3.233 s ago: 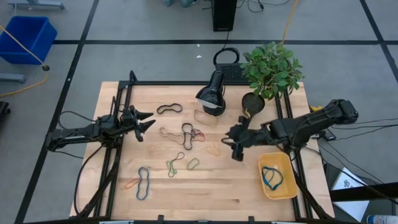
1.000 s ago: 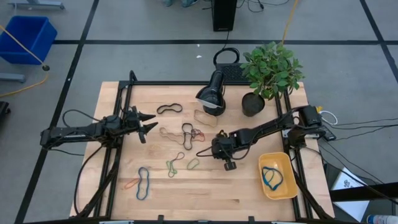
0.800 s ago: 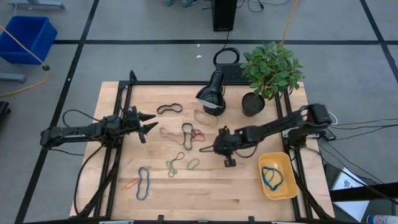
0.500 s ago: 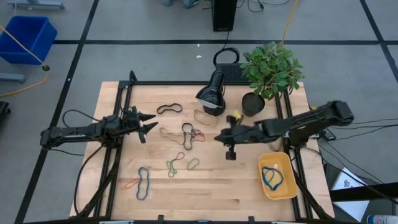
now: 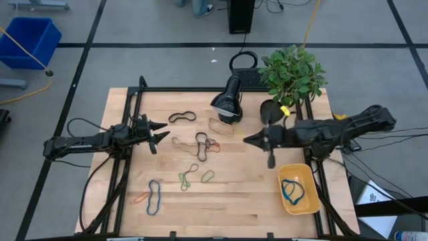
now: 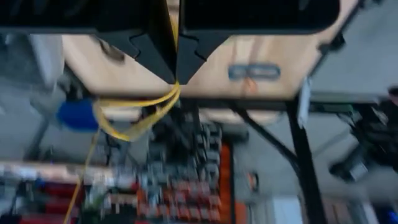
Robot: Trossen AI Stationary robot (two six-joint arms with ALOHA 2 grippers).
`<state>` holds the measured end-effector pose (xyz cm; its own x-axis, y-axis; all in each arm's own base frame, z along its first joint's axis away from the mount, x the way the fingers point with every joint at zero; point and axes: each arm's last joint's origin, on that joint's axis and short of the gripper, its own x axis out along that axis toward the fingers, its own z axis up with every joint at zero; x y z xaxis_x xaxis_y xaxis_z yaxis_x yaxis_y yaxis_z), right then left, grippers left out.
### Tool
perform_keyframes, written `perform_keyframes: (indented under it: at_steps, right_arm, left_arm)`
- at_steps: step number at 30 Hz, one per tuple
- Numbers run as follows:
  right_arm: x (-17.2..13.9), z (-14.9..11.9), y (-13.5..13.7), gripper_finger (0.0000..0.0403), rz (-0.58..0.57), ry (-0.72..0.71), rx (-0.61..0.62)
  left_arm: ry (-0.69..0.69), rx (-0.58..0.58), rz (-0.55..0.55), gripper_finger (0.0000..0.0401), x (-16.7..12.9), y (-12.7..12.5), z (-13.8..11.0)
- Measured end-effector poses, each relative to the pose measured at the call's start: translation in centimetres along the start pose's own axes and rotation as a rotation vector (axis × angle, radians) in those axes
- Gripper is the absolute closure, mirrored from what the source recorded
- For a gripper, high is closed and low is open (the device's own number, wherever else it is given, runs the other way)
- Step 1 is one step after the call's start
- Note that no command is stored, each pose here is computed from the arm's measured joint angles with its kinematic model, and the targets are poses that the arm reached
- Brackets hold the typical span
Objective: Pick and place rubber bands into bin
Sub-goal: Put the yellow rubber band into the yellow bin
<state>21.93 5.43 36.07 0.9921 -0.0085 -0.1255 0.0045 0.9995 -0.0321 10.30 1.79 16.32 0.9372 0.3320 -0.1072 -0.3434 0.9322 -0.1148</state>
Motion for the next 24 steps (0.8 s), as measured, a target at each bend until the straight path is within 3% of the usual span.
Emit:
perform_keyframes:
  at_steps: [5,9,17,24]
  right_arm:
    - [-1.4,1.1,0.7,0.0403,0.048,-0.090,-0.026]
    - [-2.1,1.2,1.2,0.0403,0.085,-0.084,0.023]
    - [-4.3,-0.3,1.8,0.0403,0.133,0.112,0.277]
    - [-6.8,-2.9,2.3,0.0403,0.080,0.433,0.590]
  left_arm:
    - [-0.001,-0.001,0.000,0.0205,0.0,0.0,0.0]
    - [-0.001,-0.001,0.000,0.0205,0.0,0.0,0.0]
    - [-0.002,-0.002,0.000,0.0205,0.0,0.0,0.0]
    - [-0.002,-0.002,0.000,0.0205,0.0,0.0,0.1]
